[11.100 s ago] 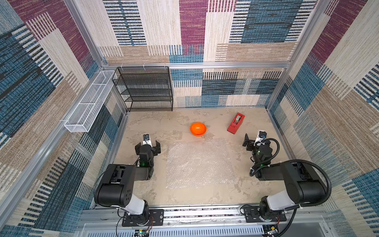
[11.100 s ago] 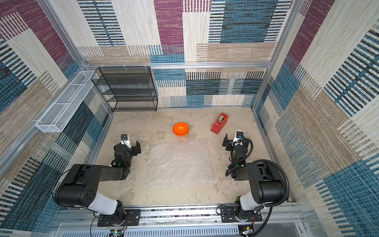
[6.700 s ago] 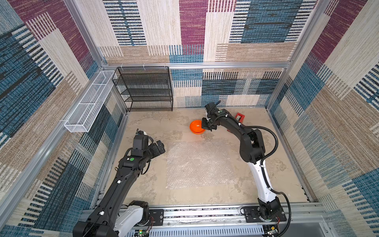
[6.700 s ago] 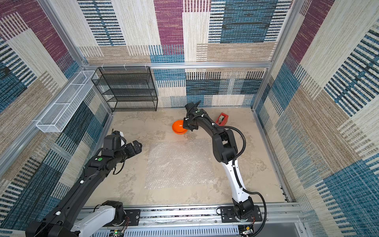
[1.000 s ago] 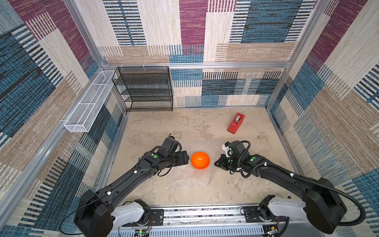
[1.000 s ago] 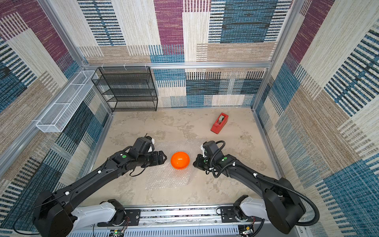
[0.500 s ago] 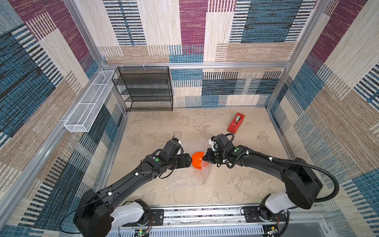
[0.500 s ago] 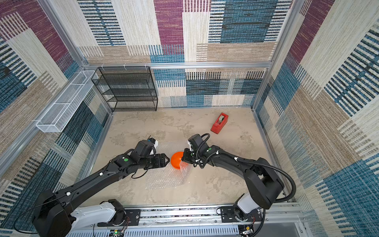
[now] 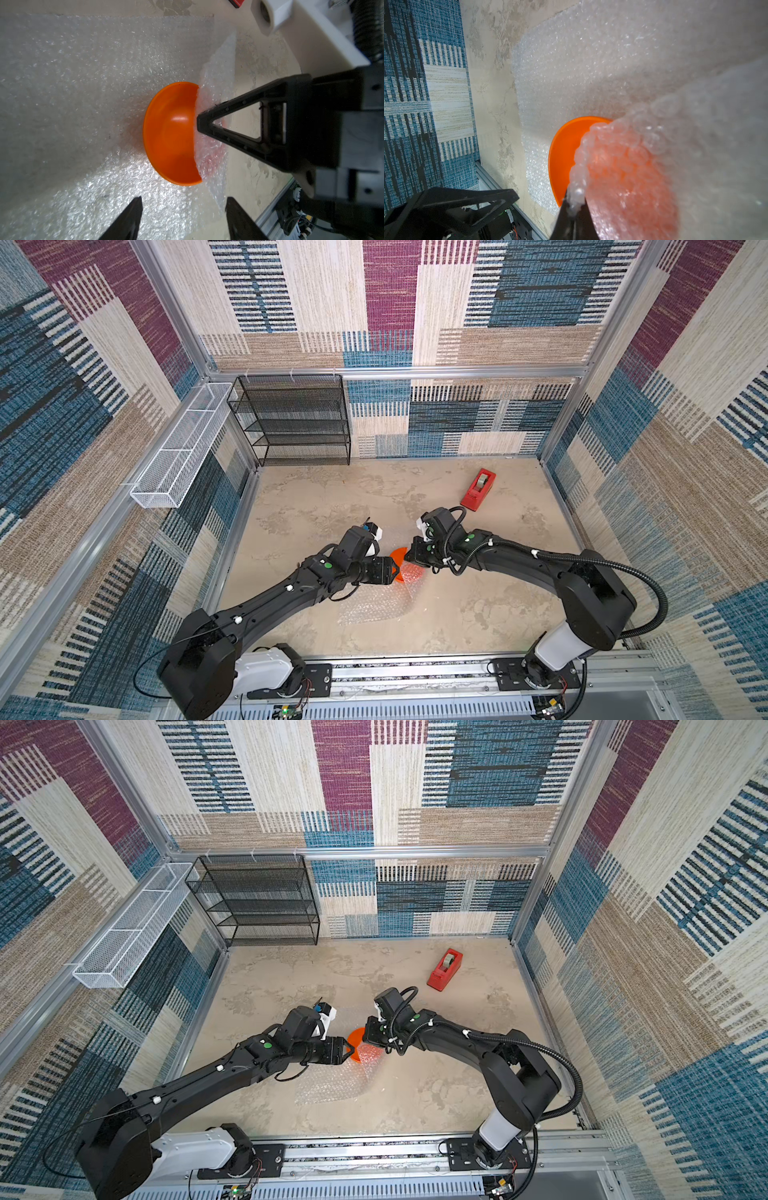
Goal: Wrap bowls in bubble wrap
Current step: Wrap the bowl in bubble wrap.
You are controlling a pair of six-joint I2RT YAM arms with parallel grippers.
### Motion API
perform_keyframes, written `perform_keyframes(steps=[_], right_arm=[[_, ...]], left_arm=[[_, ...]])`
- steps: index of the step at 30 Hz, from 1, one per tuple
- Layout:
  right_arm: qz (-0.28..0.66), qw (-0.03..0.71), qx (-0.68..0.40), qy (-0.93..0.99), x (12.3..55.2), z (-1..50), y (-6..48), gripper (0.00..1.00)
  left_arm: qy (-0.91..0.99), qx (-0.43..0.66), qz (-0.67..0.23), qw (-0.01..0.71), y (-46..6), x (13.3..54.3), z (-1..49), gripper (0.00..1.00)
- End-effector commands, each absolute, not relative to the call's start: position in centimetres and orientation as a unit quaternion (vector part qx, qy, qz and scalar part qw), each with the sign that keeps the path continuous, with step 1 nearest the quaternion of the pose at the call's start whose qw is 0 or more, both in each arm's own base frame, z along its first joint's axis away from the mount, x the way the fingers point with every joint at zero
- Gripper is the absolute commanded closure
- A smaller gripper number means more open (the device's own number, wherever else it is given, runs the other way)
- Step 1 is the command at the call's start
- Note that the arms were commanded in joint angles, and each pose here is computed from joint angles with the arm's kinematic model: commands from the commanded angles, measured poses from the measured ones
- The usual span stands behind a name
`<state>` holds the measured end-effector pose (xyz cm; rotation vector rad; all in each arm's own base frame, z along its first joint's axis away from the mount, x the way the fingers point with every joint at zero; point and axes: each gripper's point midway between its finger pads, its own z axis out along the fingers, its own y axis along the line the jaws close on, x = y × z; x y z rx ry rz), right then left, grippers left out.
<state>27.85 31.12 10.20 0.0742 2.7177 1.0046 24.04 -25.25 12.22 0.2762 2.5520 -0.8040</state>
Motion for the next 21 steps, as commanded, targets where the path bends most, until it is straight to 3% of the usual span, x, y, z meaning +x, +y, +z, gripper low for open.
perform_keyframes(steps=[1,10,21], right_arm=[[0.351,0.129,0.026,0.927,28.2,10.8,31.5,0.95],[0.348,0.128,0.028,0.928,28.3,11.0,31.4,0.95],[0.349,0.125,0.029,0.929,28.0,10.9,31.6,0.94]], left_arm=[[0.912,0.127,-0.303,0.244,-26.6,24.6,13.0,0.33],[0.918,0.142,-0.287,0.237,-27.9,25.5,11.1,0.42],[0.917,0.155,-0.269,0.251,-28.6,26.5,10.7,0.46]])
